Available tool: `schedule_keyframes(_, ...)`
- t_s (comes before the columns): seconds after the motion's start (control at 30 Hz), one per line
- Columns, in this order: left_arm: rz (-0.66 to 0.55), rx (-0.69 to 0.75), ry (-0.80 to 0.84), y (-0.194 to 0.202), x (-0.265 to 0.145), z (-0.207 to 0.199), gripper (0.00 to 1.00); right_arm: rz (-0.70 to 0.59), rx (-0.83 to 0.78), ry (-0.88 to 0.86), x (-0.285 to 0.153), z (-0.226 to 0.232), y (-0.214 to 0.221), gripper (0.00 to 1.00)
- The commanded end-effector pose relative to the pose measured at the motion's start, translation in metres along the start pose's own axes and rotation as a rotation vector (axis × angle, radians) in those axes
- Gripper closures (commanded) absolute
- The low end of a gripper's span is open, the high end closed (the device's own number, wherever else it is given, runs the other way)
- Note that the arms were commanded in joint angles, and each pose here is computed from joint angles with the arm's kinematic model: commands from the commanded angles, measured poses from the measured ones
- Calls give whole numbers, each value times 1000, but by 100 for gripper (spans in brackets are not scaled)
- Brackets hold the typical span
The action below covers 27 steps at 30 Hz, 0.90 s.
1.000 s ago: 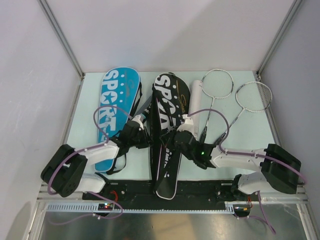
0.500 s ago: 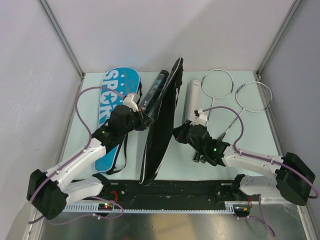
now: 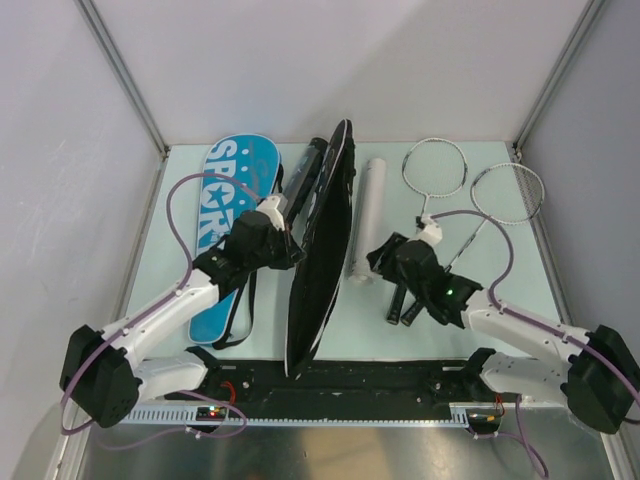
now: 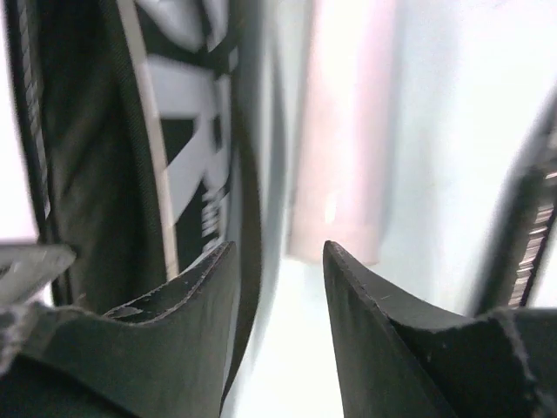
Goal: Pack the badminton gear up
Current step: Open the racket bag at the center of the board, then pick up the racket from the center of the board.
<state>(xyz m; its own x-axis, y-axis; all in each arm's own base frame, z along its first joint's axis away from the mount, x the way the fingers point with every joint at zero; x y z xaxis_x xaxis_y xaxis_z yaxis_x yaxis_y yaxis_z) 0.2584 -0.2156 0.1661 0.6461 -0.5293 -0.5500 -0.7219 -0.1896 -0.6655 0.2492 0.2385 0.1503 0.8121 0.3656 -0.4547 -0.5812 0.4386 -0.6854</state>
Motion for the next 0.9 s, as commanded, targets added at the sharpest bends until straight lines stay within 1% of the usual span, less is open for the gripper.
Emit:
schedule_keyframes(0.0, 51, 44, 63, -2, -3, -16, 100, -77, -17, 149, -2, -42, -42, 50)
schedule_keyframes(0.07, 68, 43, 82, -1, -4, -20, 100, -73, 2, 244, 1, -71, -50, 50)
schedule_keyframes(0.2, 114, 58, 135, 5, -5, -28, 100, -29, 126, 442, -5, -126, -52, 51)
schedule_keyframes(0.27, 137, 78, 152, 9, -5, -29, 100, -29, 189, 533, -13, -147, -51, 50)
schedule_keyframes(0.37, 140, 120, 140, 7, -9, -25, 100, -24, 268, 631, -19, -172, -51, 50)
schedule_keyframes(0.47, 117, 132, 125, 1, -14, -22, 100, -6, 343, 702, -19, -188, -43, 50)
schedule_keyframes(0.53, 112, 134, 127, 1, -16, -22, 100, 28, 363, 728, -16, -193, -34, 49)
schedule_keyframes(0.6, 114, 124, 132, 1, -17, -22, 100, 63, 366, 761, -13, -199, -24, 49)
schedule_keyframes(0.87, 116, 74, 146, -2, -20, -19, 100, 111, 359, 850, 1, -220, -4, 48)
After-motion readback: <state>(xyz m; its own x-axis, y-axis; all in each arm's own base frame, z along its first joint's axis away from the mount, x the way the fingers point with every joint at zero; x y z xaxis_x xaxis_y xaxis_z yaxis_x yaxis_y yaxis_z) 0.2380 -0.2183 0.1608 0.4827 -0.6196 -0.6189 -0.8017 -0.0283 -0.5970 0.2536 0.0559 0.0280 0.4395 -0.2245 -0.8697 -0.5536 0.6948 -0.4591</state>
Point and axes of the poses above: each gripper's point midway between its finger pads, its own x axis out along the fingers, its own z axis along the line the jaws close on, y = z × x, the point moved 1 cm from there along -x, back along the fingers, and after that the axes turned 4 degrees about -x, right-handed, at the moved point
